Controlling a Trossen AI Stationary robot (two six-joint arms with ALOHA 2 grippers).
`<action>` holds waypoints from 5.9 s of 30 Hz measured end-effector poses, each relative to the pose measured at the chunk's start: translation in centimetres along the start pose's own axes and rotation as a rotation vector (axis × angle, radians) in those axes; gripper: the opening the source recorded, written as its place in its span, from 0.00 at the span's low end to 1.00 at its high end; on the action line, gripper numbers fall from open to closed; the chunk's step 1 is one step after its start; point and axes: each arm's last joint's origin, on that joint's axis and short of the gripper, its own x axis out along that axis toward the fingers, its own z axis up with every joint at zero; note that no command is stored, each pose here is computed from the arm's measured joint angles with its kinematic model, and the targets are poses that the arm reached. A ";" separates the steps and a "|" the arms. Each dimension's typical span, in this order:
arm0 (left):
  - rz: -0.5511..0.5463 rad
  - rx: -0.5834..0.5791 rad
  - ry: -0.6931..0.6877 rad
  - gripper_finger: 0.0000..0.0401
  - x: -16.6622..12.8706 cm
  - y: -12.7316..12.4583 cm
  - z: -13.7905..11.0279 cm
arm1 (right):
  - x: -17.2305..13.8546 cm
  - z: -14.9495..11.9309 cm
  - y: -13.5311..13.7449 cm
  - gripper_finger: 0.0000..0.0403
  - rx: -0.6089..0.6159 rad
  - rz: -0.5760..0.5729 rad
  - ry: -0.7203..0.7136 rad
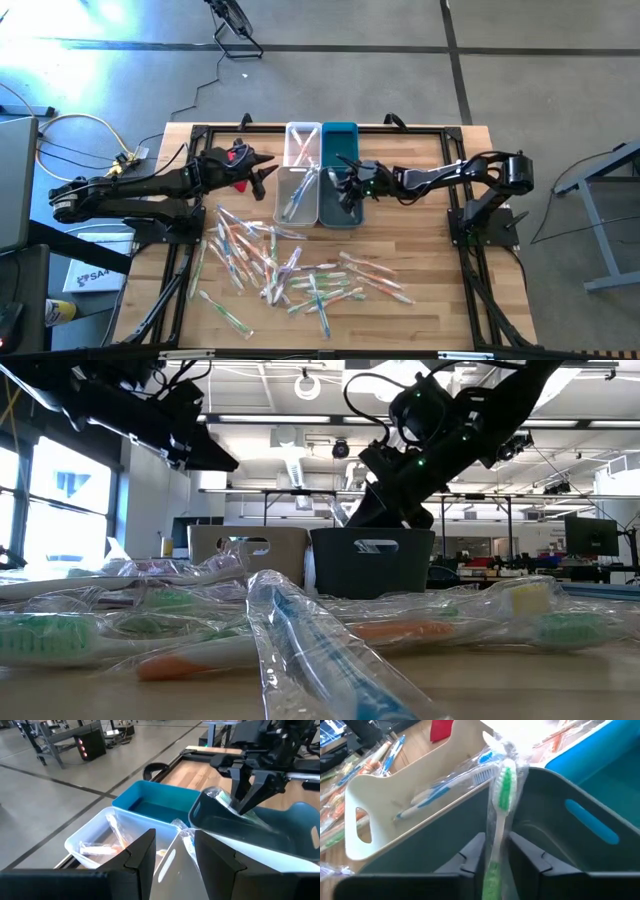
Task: Pick & Place Toothbrushes
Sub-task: Put the green toothbrush into the blue bin, then put the violet toothbrush into the light blue bin
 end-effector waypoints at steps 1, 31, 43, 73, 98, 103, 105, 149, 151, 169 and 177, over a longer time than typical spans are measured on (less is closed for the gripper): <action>0.000 0.001 0.007 0.33 0.0 0.0 -0.1 | 0.0 0.0 0.0 0.23 0.000 0.000 0.000; -0.048 -0.026 0.006 0.33 0.0 -0.1 -0.1 | -7.7 5.2 1.9 0.33 -0.062 0.263 -0.224; -0.141 -0.138 0.010 0.33 0.0 -0.4 0.0 | -9.6 5.7 2.1 0.33 -0.075 0.295 -0.244; -0.188 -0.263 0.138 0.33 -2.4 -6.5 -1.3 | -14.5 4.1 1.0 0.00 -0.309 0.279 -0.371; -0.172 -0.280 0.258 0.33 -0.7 -13.4 0.1 | -14.1 -7.1 -4.1 0.00 -0.159 0.330 -0.702; -0.101 -0.261 0.454 0.33 0.9 -15.2 1.3 | -14.3 -6.9 -4.0 0.00 -0.178 0.332 -0.729; -0.079 -0.275 0.551 0.33 1.4 -15.9 1.3 | -14.3 -6.9 -4.0 0.00 -0.184 0.332 -0.732; -0.094 -0.464 0.952 0.33 5.2 -20.4 -1.9 | -14.3 -6.9 -4.0 0.00 -0.210 0.319 -0.731; -0.108 -0.475 0.947 0.33 5.6 -20.7 -2.0 | -14.3 -6.9 -4.0 0.00 -0.211 0.319 -0.729; -0.122 -0.468 0.997 0.33 6.4 -21.5 -3.6 | -14.4 -6.8 -4.0 0.00 -0.214 0.322 -0.746; -0.136 -0.446 0.993 0.25 6.4 -21.5 -3.6 | -14.4 -6.8 -4.0 0.00 -0.216 0.321 -0.744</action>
